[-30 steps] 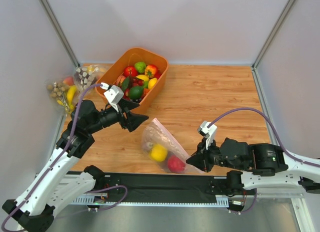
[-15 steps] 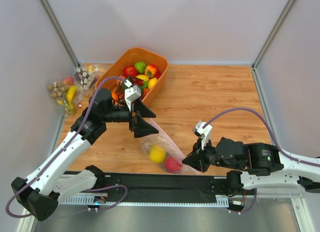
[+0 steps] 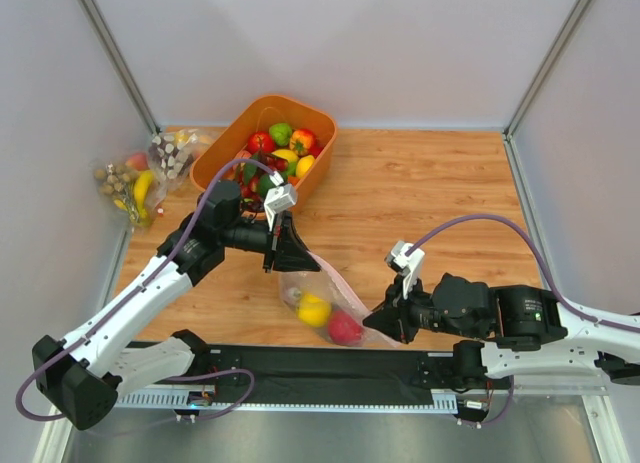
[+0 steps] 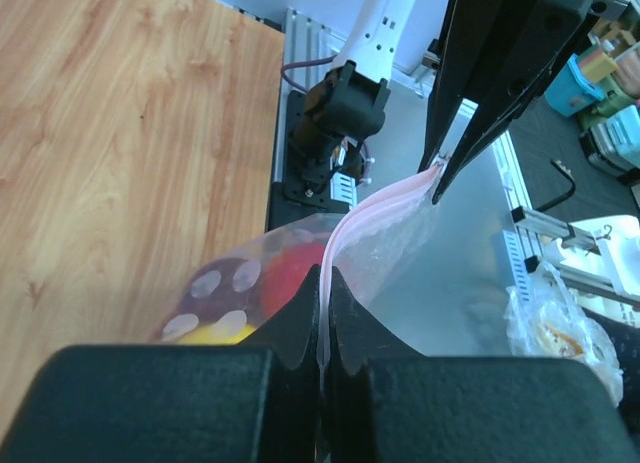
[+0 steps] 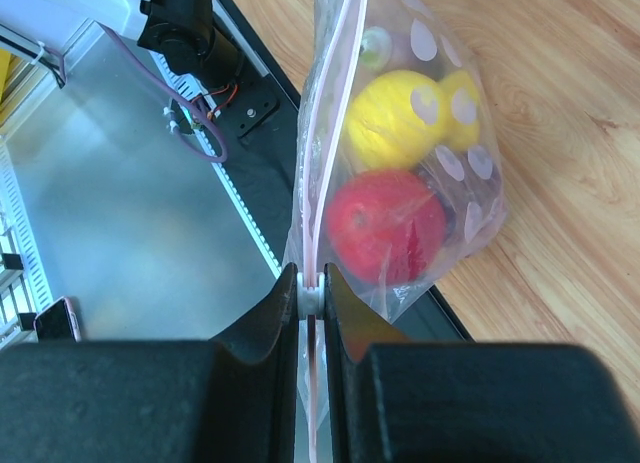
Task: Open the zip-top bag and remove the fake food
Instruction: Unzip the zipper food storage bag.
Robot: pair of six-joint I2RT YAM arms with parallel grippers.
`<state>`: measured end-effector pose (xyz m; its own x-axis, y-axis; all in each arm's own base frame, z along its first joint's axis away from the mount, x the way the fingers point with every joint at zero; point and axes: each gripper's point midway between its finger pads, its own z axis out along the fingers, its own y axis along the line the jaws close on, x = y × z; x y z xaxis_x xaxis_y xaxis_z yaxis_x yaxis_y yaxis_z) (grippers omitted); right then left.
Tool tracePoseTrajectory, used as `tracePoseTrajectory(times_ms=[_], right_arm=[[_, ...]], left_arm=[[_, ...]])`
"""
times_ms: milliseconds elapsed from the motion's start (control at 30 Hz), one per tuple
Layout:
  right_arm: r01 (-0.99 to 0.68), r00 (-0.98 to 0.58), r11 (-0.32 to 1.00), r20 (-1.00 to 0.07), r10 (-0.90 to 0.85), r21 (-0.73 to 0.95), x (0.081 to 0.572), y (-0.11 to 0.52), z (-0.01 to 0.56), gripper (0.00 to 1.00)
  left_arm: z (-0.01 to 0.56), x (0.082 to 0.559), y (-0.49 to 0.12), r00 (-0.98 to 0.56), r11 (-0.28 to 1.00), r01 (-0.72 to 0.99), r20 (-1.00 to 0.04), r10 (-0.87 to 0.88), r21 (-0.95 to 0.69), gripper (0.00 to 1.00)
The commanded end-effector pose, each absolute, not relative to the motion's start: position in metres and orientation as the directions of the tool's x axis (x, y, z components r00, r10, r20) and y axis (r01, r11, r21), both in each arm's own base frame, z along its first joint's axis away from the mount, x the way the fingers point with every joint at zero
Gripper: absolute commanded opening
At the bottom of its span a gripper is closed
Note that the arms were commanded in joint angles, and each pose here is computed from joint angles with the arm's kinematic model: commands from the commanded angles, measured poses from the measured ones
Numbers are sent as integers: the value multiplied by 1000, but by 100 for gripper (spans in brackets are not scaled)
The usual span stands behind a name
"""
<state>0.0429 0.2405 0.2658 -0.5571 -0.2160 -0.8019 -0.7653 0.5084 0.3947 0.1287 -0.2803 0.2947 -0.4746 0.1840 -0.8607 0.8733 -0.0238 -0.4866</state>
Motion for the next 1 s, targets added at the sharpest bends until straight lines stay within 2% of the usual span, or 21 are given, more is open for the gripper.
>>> tracePoseTrajectory(times_ms=[0,233,367,700,800,867,967], right_arm=[[-774,-549,485,-813,-193,407,42,244,275,0],[-742,-588,512,-787,-187,433,40,229,270,0],[-725,-607,520,-775,-175,451,39,220,269,0],[-714,-623,528,-761,-182,459,36,215,265,0],[-712,-627,532,-757,-186,458,36,213,263,0],[-713,-627,530,-755,-190,459,36,214,263,1],[-724,-610,520,-773,-174,454,38,216,273,16]], left_arm=[[302,125,-282,-431,-70,892,-887,169,-447,0],[293,164,-269,-373,220,915,-918,134,-339,0],[291,181,-259,-361,337,891,-925,118,-305,0],[281,231,-217,-364,644,727,-929,66,-239,0],[279,235,-212,-371,668,706,-926,64,-237,0],[284,229,-218,-354,627,742,-933,68,-236,0],[299,197,-241,-296,413,878,-953,65,-244,0]])
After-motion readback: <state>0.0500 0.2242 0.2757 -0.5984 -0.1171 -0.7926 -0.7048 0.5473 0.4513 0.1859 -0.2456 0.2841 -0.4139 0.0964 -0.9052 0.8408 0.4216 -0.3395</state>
